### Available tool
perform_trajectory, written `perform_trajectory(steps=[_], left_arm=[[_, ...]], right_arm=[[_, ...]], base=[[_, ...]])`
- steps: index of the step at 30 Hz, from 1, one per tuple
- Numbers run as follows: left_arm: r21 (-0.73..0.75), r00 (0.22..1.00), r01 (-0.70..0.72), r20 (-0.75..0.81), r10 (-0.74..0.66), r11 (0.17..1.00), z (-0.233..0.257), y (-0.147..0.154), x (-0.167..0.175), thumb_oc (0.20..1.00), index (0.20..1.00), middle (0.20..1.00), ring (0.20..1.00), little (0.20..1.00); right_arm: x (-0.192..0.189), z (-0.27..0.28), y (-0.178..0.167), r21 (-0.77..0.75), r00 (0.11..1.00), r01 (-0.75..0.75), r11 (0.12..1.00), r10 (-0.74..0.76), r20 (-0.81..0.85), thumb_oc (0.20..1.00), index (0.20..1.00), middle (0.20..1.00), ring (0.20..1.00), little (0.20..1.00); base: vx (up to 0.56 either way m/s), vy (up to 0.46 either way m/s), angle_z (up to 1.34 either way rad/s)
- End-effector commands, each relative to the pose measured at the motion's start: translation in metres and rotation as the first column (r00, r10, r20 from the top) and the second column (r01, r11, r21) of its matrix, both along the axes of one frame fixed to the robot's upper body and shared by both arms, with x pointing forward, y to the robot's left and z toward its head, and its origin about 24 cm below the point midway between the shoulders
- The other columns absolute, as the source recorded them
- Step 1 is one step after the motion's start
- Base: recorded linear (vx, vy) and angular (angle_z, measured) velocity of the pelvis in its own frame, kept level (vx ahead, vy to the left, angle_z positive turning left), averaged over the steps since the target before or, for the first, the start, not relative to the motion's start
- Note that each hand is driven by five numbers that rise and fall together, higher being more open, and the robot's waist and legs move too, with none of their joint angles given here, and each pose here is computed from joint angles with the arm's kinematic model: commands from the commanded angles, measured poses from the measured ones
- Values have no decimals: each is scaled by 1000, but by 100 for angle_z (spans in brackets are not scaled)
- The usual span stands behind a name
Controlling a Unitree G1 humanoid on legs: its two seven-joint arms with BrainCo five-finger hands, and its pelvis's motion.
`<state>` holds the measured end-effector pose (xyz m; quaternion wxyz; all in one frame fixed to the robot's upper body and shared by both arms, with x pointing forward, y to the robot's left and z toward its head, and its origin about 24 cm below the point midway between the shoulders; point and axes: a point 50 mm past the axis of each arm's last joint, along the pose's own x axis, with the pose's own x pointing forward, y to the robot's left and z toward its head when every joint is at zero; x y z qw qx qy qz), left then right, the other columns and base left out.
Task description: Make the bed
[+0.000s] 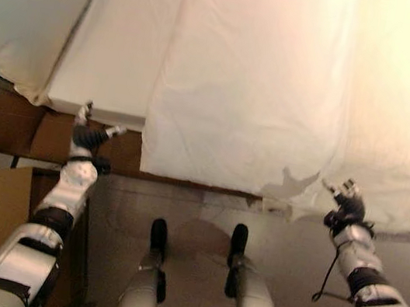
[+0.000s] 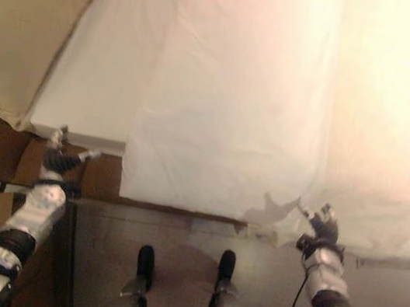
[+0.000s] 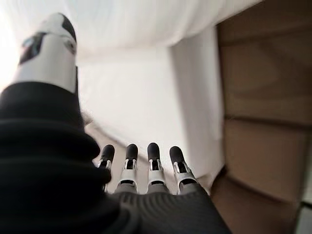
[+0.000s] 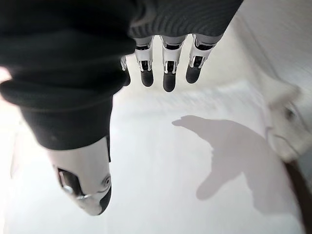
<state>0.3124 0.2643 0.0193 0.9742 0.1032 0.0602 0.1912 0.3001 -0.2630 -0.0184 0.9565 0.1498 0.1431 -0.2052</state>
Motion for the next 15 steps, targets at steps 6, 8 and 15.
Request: perform_trajectory(steps=[6,8,15], left_arm=[[-158,957,76,-266,-117,984,-78,-37,-45,1000,1000,1000,1000,1000],[-216,910,71,-385,-152,974,-105,-51,-69,1000,1000,1000,1000,1000],[-307,755,145,-580,-305,941,-145,-77,-114,1000,1000,1000,1000,1000]], right_arm=[[-53,-59,23,54,983,-50,997,58,-173,1000,1000,1000,1000,1000],[-74,-79,36,65,957,-104,992,118,-267,1000,1000,1000,1000,1000],[-113,-110,58,102,862,-231,968,252,-440,1000,1000,1000,1000,1000]], base=[[51,33,4],[50,50,-2],[51,37,-5]])
